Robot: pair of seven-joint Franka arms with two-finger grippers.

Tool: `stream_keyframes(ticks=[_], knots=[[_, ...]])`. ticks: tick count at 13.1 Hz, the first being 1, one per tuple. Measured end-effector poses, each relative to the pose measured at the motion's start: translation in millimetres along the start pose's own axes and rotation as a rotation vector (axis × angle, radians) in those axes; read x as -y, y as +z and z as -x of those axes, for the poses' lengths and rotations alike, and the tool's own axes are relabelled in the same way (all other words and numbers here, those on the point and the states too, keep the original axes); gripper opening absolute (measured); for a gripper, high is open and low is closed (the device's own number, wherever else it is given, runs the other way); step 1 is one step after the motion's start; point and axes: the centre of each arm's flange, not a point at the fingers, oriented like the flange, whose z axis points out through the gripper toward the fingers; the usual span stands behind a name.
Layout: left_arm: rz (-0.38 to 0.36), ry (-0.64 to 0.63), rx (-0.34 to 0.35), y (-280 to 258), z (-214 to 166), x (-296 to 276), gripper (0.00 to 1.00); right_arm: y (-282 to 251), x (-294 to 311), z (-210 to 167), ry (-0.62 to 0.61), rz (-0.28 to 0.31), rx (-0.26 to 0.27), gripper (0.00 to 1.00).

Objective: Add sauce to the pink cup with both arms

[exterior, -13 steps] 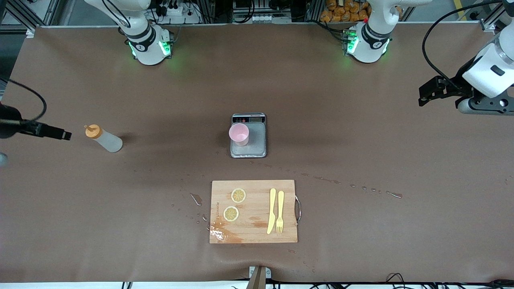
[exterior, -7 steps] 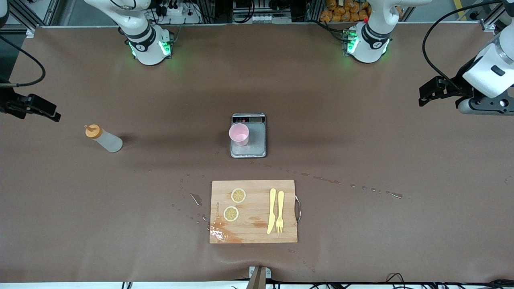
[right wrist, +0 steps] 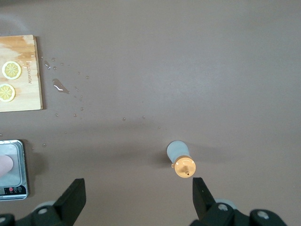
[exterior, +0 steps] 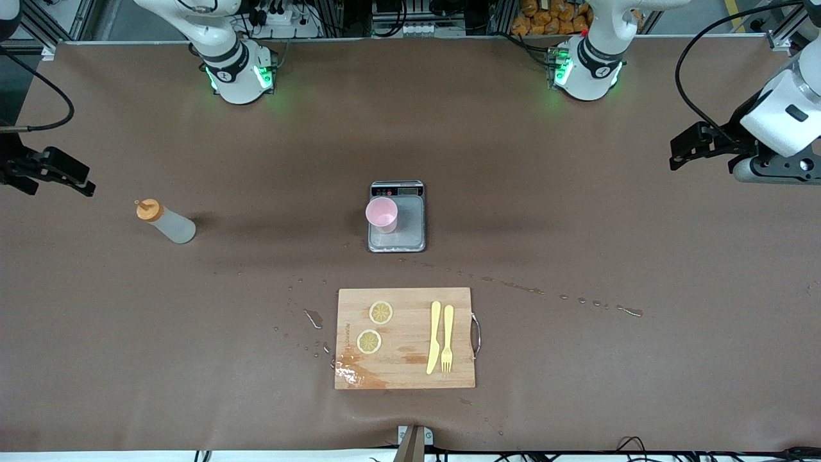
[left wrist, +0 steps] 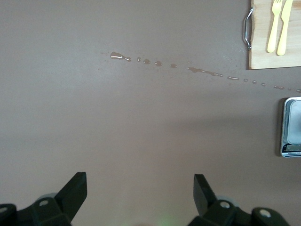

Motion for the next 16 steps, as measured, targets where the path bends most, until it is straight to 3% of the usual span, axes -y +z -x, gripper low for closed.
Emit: stream_keyframes(ticks=[5, 16], knots=[[0.0, 0.0, 0.0, 0.0, 0.0, 0.0, 1.0, -0.4, -0.8, -3.5, -0.013, -0.004, -0.03, 1.0], [0.0, -0.001, 0.0, 0.0, 0.0, 0.4, 1.0, 6.4, 1.2, -4.0, -0.022, -0.004, -0.026, 1.0]])
